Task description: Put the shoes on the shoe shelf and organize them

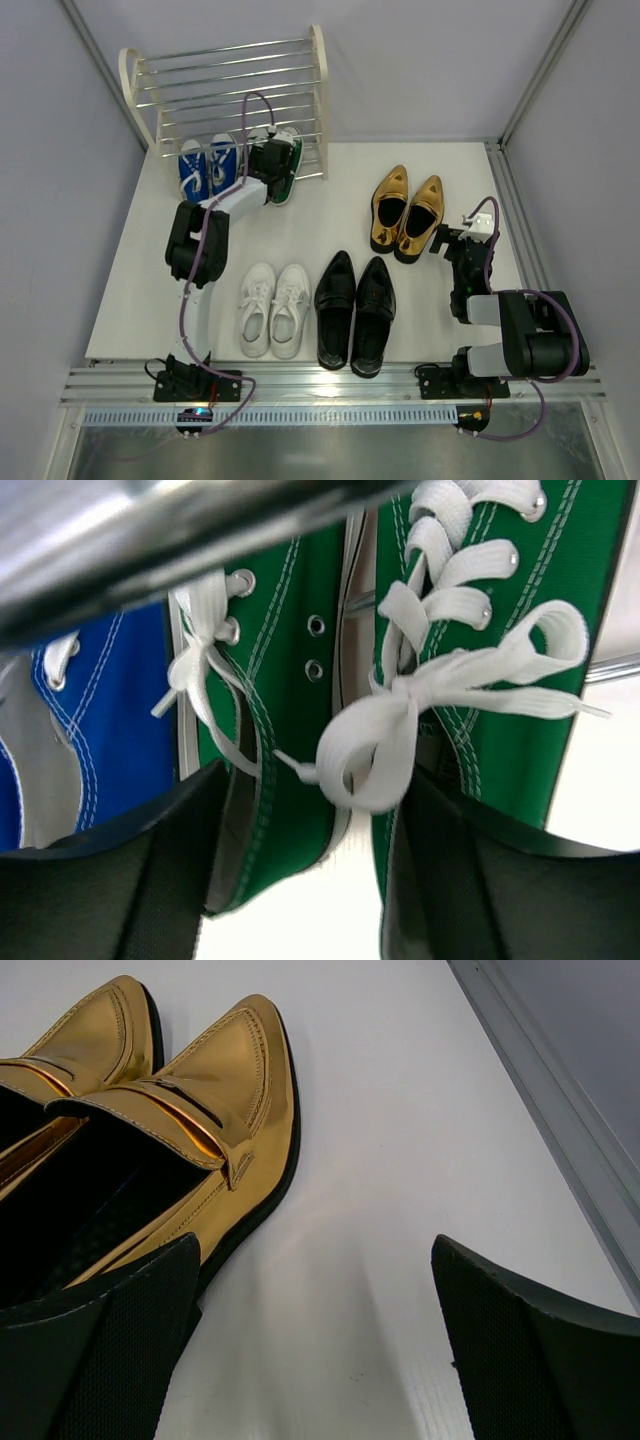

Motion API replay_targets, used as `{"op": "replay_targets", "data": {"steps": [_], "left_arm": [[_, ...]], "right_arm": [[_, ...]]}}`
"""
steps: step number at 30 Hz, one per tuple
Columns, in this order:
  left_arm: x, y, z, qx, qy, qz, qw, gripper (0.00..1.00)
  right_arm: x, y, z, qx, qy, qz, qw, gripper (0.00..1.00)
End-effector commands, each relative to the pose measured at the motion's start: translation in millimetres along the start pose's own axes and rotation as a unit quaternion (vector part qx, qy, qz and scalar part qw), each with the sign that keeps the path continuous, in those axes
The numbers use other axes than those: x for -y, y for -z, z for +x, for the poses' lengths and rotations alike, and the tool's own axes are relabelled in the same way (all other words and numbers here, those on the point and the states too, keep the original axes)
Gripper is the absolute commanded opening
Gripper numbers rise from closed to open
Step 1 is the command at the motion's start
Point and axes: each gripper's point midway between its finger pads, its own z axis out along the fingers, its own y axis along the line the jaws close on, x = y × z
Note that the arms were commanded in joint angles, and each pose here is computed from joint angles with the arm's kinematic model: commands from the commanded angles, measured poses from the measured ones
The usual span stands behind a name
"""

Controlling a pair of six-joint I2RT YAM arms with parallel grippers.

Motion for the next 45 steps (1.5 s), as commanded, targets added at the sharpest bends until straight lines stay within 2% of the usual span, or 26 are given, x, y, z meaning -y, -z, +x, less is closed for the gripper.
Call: {"op": "replay_targets", "data": {"steps": [1,3,5,6,9,10,13,16,21,24,36,45], "left_arm": [[-7,-6,-19,0.02,0.019,0.007,1.0,0.67],[-2,-10,-15,0.014,0.018,0.014,1.0,0.59],[0,-14,-14,0.012,0.017,0.018,1.0,0.4],[3,-14,-13,0.01,0.017,0.023,1.0,0.25],[5,-16,-15,0.012,0.024,0.029,0.999,0.08],[7,-15,-18,0.016,0.032,0.032,0.999,0.0],[13,-7,-25,0.027,0.057,0.035,0.997,0.0],[14,3,-39,0.062,0.094,0.012,0.994,0.0],[1,13,-76,0.135,0.202,-0.021,0.97,0.0],[-5,20,-98,0.172,0.243,-0.028,0.954,0.0],[-22,47,-168,0.282,0.281,-0.045,0.916,0.0],[-13,29,-186,0.318,0.258,-0.045,0.911,0.0]], "right_arm": [[-1,-3,-25,0.045,-0.005,-0.001,0.999,0.98],[-1,-3,-24,0.044,-0.005,-0.001,0.999,0.97],[-1,-3,-24,0.044,-0.005,-0.001,0.999,0.97],[-1,-3,-24,0.044,-0.005,-0.002,0.999,0.97],[-1,-3,-23,0.044,-0.005,-0.001,0.999,0.97],[-1,-3,-24,0.044,-0.005,-0.001,0.999,0.97],[-1,-3,-24,0.044,-0.005,-0.001,0.999,0.97],[-1,-3,-25,0.045,-0.005,-0.002,0.999,0.97],[-2,-3,-25,0.045,-0.005,-0.003,0.999,0.97],[-1,-3,-24,0.044,-0.005,-0.002,0.999,0.97],[-2,-3,-24,0.044,-0.005,-0.003,0.999,0.97],[-1,-3,-24,0.044,-0.005,-0.002,0.999,0.97]]}}
